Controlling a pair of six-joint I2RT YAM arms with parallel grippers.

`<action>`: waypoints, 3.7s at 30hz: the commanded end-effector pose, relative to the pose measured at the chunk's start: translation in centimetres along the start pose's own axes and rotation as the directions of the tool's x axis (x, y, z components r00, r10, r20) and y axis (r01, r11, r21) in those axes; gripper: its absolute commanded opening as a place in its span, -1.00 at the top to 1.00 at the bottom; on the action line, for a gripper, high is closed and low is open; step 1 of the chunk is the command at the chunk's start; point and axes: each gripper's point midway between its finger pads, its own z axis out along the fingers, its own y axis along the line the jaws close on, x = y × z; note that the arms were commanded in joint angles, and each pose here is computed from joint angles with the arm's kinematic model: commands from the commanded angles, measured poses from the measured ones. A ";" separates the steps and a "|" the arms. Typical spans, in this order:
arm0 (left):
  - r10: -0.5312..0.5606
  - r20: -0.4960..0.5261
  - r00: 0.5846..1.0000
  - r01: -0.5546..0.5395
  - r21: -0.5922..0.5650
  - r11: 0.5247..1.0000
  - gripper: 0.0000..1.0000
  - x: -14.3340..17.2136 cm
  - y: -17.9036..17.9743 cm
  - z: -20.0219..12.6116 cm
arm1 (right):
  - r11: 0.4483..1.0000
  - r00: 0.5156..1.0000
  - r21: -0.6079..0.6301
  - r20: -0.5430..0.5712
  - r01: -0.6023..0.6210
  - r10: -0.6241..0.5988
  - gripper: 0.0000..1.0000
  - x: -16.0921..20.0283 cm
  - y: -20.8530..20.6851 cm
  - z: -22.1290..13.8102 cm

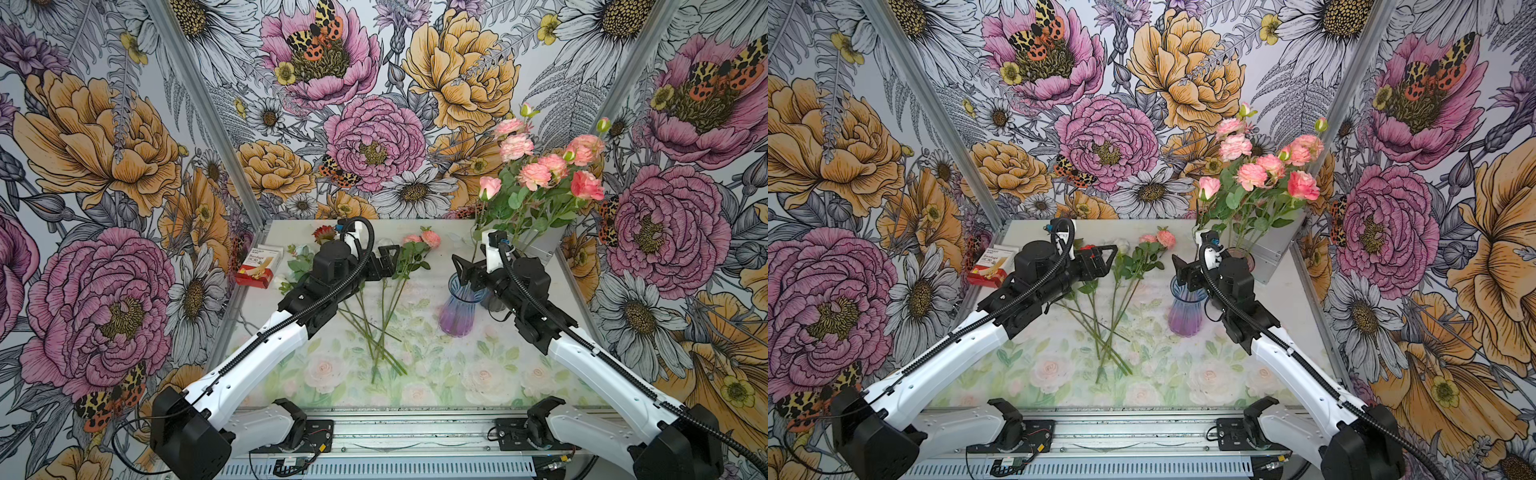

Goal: Place the pink flowers into the vase
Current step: Place the flower in the vase, then pick up the flower at the center of the board.

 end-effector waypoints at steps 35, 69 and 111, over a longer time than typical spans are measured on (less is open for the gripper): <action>-0.039 -0.731 0.681 -0.331 -0.354 0.875 -0.27 17.5 13.0 13.3 | 0.921 0.999 -0.387 0.033 0.049 -0.040 -0.99 -8.3 9.9 -2.7; 0.022 -0.728 0.686 -0.374 -0.326 0.869 0.79 17.1 12.8 16.3 | 0.942 1.000 -0.335 -0.018 0.007 -0.014 -0.99 -6.4 8.8 -1.7; 0.200 0.097 0.975 -0.217 0.224 0.950 1.00 -0.6 -4.4 3.1 | 0.937 0.985 -0.305 -0.066 -0.172 0.159 -0.72 -9.5 8.2 3.3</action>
